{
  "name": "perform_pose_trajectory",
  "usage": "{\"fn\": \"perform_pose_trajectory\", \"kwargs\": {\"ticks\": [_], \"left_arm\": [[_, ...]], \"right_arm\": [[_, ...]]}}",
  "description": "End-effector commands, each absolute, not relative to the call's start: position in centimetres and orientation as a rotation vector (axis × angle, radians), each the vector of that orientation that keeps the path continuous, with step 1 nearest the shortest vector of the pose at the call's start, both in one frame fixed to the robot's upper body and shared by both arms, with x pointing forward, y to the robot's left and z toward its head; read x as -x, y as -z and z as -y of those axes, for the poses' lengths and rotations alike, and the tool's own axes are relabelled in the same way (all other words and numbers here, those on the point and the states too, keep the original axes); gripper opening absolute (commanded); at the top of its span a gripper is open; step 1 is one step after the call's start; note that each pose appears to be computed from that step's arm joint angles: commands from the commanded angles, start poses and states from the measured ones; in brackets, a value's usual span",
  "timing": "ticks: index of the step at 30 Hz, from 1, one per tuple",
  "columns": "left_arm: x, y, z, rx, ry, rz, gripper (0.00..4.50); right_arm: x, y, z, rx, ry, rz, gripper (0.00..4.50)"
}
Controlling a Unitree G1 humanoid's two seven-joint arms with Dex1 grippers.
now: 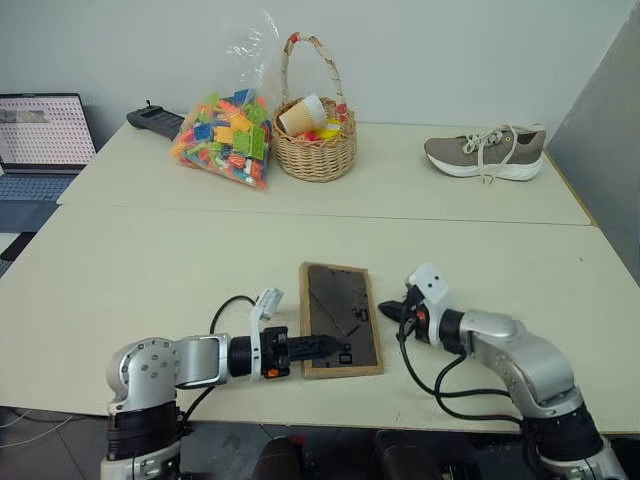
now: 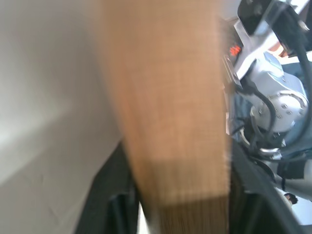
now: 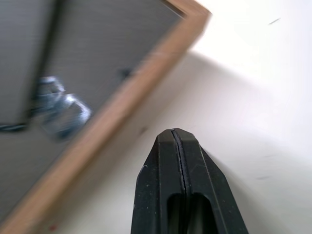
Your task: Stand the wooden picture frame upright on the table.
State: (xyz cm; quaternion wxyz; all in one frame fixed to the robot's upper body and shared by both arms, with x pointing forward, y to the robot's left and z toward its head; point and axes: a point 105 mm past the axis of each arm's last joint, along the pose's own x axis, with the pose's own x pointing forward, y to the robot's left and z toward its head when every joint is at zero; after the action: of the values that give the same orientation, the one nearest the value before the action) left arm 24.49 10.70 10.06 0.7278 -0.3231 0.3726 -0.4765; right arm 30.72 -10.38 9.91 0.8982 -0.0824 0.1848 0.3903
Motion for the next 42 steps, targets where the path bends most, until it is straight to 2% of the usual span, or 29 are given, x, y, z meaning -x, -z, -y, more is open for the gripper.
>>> {"fn": "perform_pose_trajectory", "kwargs": {"ticks": [1,6,12,16,20,24,27,35,39,42], "left_arm": [[-25.9,-12.6,-11.3,0.684,1.08,-0.743,1.3],[-28.1,-15.6,-11.5,0.616,1.116,-0.684,1.3],[-30.1,-18.5,-11.6,0.425,1.142,-0.537,1.3],[-30.6,-19.0,-11.7,0.357,1.159,-0.492,1.3],[-30.8,-19.6,-11.7,0.337,1.178,-0.457,1.3],[-30.8,-19.7,-11.7,0.322,1.184,-0.448,1.3],[-31.0,-19.6,-11.8,0.333,1.17,-0.444,1.3],[-30.5,-18.9,-11.9,0.376,1.171,-0.486,1.3],[-30.3,-18.6,-12.0,0.436,1.176,-0.512,1.3],[-30.1,-18.6,-12.3,0.523,1.177,-0.538,1.3]], "right_arm": [[-31.9,-13.9,12.0,0.149,-0.85,-0.289,0.17],[-31.3,-19.0,11.2,-0.03,-1.049,-0.222,1.04],[-30.9,-23.3,8.7,-0.162,-1.234,-0.154,2.49],[-31.5,-24.1,6.9,-0.16,-1.268,-0.139,3.48],[-33.5,-23.9,5.1,-0.113,-1.203,-0.123,4.36],[-32.9,-24.2,3.3,-0.151,-1.269,-0.116,4.43],[-31.1,-25.0,2.2,-0.224,-1.381,-0.099,4.43],[-27.7,-25.3,5.8,-0.336,-1.487,-0.145,4.43],[-27.8,-23.8,8.0,-0.267,-1.406,-0.195,4.43],[-29.8,-22.9,10.0,-0.089,-1.208,-0.131,4.43]]}}
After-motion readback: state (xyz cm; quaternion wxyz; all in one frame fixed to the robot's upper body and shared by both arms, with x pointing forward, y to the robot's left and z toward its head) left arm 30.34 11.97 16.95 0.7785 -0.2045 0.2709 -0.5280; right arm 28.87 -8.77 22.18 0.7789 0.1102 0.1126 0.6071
